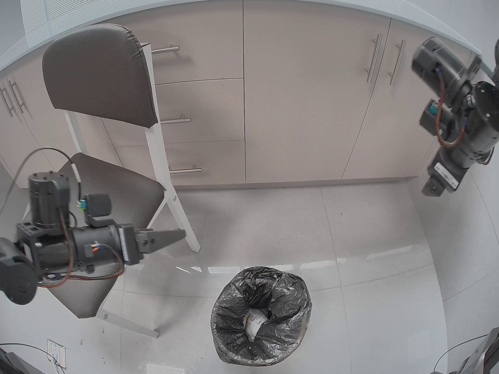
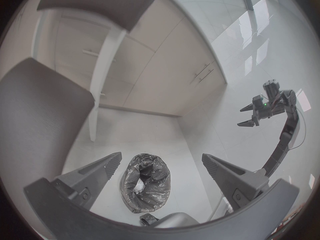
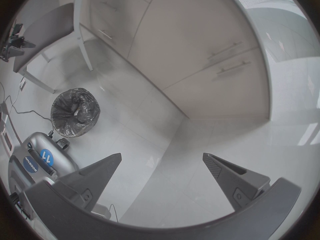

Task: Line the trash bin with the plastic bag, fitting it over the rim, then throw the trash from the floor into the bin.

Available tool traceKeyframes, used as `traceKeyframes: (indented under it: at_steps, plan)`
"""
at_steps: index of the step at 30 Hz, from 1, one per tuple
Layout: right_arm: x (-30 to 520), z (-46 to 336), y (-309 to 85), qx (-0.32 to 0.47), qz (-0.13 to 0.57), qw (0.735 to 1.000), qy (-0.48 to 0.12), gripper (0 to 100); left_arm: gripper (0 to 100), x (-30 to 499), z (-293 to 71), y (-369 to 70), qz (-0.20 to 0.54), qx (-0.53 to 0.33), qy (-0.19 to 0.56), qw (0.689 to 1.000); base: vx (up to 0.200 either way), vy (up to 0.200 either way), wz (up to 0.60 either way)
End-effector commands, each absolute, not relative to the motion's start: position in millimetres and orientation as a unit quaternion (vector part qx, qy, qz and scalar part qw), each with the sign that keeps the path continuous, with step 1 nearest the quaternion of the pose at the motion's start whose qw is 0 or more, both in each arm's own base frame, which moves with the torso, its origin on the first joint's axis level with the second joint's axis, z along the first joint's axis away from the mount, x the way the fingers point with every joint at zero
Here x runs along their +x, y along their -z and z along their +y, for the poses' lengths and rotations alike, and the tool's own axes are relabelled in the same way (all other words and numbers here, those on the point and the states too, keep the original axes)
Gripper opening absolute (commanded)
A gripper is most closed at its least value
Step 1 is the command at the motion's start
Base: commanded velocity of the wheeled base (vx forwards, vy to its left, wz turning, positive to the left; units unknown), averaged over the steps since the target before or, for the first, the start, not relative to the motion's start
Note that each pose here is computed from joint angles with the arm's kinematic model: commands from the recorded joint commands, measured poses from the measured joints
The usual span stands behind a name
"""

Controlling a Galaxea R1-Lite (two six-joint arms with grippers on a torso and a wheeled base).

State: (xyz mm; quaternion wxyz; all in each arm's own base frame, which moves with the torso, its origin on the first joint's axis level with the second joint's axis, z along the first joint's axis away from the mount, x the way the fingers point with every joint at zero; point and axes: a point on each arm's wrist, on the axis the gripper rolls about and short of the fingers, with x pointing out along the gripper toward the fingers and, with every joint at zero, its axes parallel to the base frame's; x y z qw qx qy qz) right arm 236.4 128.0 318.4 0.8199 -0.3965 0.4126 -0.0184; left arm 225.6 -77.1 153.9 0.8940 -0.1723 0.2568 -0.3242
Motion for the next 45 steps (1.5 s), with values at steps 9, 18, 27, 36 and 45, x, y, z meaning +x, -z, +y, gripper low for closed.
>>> traceKeyframes:
  at_steps: [9, 18, 27, 36, 45]
  plan:
    - [-66.2, -14.9, -384.2, -0.197, 0.257, 0.940, 0.112, 100, 100, -78.2, -6.9, -225.0, 0.075, -0.110, 0.249, 0.959, 0.000, 0.000, 0.00]
    - [-208.4, -4.4, -335.6, -0.142, 0.027, 0.986, 0.087, 100, 100, -82.1, -6.9, -158.0, 0.086, -0.074, 0.242, 0.964, 0.000, 0.000, 0.00]
    - [-310.0, 34.9, -275.6, -0.156, -0.306, 0.931, 0.122, 100, 100, -53.8, -3.9, -105.7, 0.082, 0.006, 0.090, 0.993, 0.000, 0.000, 0.00]
    - [-296.3, 38.4, -266.8, -0.151, -0.319, 0.927, 0.128, 100, 100, -31.0, -0.4, -85.0, 0.033, 0.014, 0.010, 0.999, 0.000, 0.000, 0.00]
    - [-283.8, 36.7, -266.6, -0.147, -0.295, 0.936, 0.124, 100, 100, -25.0, 1.3, -81.5, -0.004, 0.069, -0.030, 0.997, 0.000, 0.000, 0.00]
